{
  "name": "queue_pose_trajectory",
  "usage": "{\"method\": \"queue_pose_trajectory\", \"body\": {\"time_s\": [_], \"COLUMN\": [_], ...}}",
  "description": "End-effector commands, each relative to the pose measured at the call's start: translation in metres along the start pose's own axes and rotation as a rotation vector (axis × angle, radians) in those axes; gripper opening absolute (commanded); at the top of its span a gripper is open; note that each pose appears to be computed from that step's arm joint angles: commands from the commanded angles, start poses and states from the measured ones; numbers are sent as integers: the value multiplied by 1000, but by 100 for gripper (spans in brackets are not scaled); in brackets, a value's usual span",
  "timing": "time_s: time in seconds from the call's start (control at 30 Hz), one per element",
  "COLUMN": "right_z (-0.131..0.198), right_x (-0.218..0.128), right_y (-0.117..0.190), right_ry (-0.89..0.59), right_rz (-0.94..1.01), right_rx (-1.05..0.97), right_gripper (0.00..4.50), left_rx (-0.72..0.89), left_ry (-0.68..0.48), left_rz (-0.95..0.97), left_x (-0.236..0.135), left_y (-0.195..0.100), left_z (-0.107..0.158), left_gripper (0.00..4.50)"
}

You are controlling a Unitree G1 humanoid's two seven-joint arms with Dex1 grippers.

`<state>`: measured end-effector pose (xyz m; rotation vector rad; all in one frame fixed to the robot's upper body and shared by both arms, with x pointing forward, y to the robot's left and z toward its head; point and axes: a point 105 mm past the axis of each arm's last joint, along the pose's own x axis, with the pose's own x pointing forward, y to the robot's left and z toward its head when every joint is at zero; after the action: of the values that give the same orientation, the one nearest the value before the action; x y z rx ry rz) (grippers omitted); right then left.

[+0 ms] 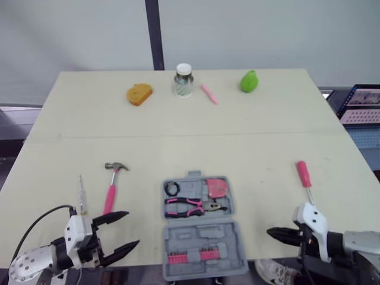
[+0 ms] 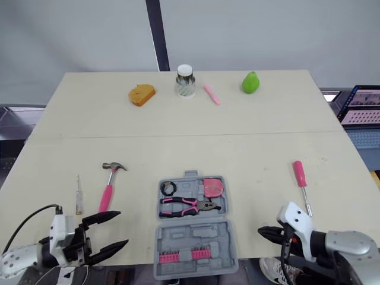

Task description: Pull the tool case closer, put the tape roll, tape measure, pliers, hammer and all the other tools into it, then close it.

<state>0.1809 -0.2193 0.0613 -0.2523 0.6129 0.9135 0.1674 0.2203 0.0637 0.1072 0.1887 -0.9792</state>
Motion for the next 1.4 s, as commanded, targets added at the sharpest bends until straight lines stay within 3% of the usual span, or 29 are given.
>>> {"method": "queue_pose_trajectory", "body": {"time_s": [0.03,0.1,0.27,0.3,0.43,0.67,0.73,0.8,0.93,1.0,1.07,1.4], "right_z": [3,1,-2,-5,-7,18,23,30,36,36,35,27], "right_x": [-5,-6,-10,-12,-14,-11,-10,-4,11,18,25,39], "right_y": [1,2,-2,-2,-4,-13,-15,-18,-23,-25,-27,-23], "right_ry": [-21,-14,-8,-2,4,21,28,36,44,51,55,92], "right_rz": [-11,-11,-25,-26,-35,-17,-5,2,16,15,12,23], "right_rx": [1,14,36,41,47,-55,-79,-128,-176,-188,-198,-195], "right_gripper": [59,127,391,425,439,439,388,316,111,3,0,0], "left_rx": [-6,-37,-58,-58,-26,3,9,33,70,73,78,64], "left_ry": [-11,2,9,17,33,79,83,122,197,218,232,329], "left_rz": [25,16,28,33,47,-20,-53,-87,-135,-150,-156,-184], "left_x": [-6,-8,-12,-13,-15,21,29,37,50,55,60,76], "left_y": [0,-4,-7,-8,-8,1,2,5,10,11,11,2], "left_z": [1,-3,-7,-9,-12,13,20,23,21,18,15,-10], "left_gripper": [450,450,450,450,450,450,450,396,219,107,6,6]}}
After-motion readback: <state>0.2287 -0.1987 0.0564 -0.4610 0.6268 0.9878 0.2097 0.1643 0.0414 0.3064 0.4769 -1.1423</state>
